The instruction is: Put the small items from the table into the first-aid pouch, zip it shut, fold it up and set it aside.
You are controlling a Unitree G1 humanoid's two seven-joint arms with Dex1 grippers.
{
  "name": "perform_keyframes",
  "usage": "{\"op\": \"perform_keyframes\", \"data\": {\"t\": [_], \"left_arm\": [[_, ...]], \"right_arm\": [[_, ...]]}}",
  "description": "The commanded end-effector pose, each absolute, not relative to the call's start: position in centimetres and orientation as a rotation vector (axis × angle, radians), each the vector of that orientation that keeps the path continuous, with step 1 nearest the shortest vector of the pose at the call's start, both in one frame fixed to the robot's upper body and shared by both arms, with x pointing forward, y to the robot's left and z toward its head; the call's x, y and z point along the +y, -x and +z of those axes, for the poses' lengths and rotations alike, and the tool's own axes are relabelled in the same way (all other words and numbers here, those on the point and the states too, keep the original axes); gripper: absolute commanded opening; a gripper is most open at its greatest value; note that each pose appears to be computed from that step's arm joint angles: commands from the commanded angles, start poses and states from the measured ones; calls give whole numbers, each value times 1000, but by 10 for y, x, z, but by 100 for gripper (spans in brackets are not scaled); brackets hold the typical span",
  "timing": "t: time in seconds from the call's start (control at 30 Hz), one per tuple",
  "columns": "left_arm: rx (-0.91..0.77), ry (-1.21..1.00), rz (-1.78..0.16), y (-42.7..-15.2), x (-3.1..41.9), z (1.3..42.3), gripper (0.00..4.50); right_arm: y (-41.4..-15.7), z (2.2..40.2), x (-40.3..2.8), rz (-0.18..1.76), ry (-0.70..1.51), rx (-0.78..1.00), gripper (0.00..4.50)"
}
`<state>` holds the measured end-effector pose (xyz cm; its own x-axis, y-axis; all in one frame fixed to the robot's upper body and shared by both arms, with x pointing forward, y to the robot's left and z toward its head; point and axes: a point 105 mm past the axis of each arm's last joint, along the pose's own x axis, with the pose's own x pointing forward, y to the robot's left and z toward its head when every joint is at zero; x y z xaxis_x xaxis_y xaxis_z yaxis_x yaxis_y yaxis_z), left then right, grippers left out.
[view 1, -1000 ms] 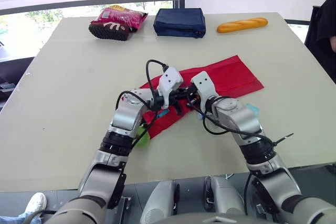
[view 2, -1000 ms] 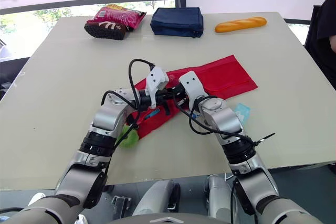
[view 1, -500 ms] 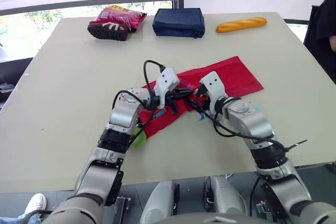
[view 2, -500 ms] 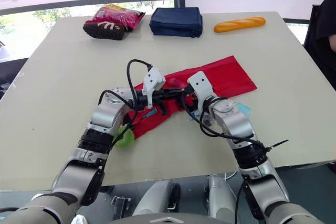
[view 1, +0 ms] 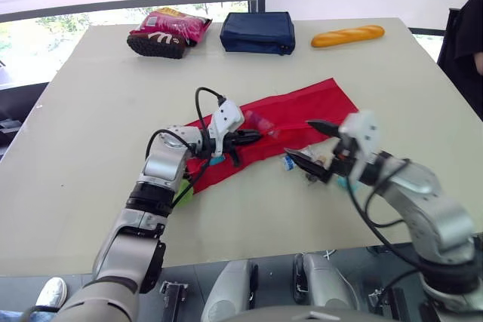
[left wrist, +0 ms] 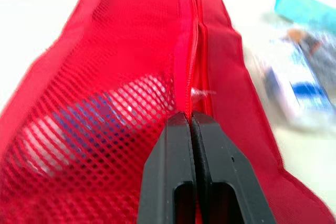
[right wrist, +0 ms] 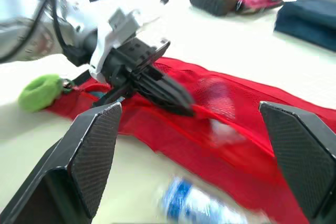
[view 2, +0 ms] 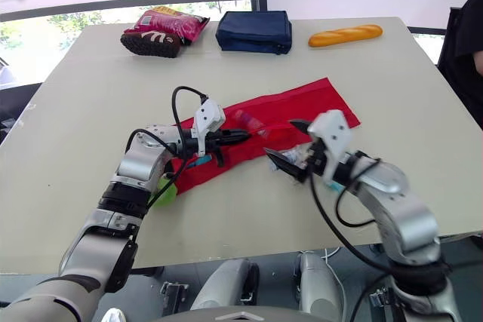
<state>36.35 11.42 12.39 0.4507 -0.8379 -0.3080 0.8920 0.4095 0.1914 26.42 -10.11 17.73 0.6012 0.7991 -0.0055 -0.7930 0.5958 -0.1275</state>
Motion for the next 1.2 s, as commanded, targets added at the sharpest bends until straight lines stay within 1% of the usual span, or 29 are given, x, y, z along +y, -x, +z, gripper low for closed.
{"op": "perform_keyframes", "data": {"t": [0.03, 0.23, 0.37, 0.53, 0.7, 0.8, 0.9, 0.97, 1.03, 1.13, 1.2], "left_arm": [[137, -369, -1085, -362, 125, 135, 0], [163, -387, -1089, -357, 135, 133, 0], [170, -391, -1088, -355, 139, 132, 0], [174, -397, -1083, -357, 143, 134, 0], [175, -402, -1082, -357, 144, 134, 0], [175, -403, -1080, -358, 144, 134, 0], [174, -404, -1082, -359, 142, 134, 0], [172, -407, -1086, -359, 139, 134, 0], [170, -409, -1089, -359, 137, 134, 0], [155, -425, -1091, -360, 133, 135, 0], [144, -427, -1083, -361, 131, 136, 0]], "right_arm": [[-240, 195, -132, 911, 110, -113, 445], [-195, 187, -191, 846, 200, 12, 445], [-178, 192, -212, 795, 224, 26, 445], [-167, 198, -225, 761, 246, 35, 445], [-166, 198, -228, 755, 277, 47, 445], [-173, 197, -226, 765, 315, 46, 445], [-190, 192, -215, 798, 363, 55, 445], [-209, 187, -201, 861, 403, 62, 445], [-222, 186, -190, 920, 434, 56, 445], [-255, 191, -164, 1025, 463, 17, 445], [-269, 191, -146, 1100, 469, 14, 445]]}}
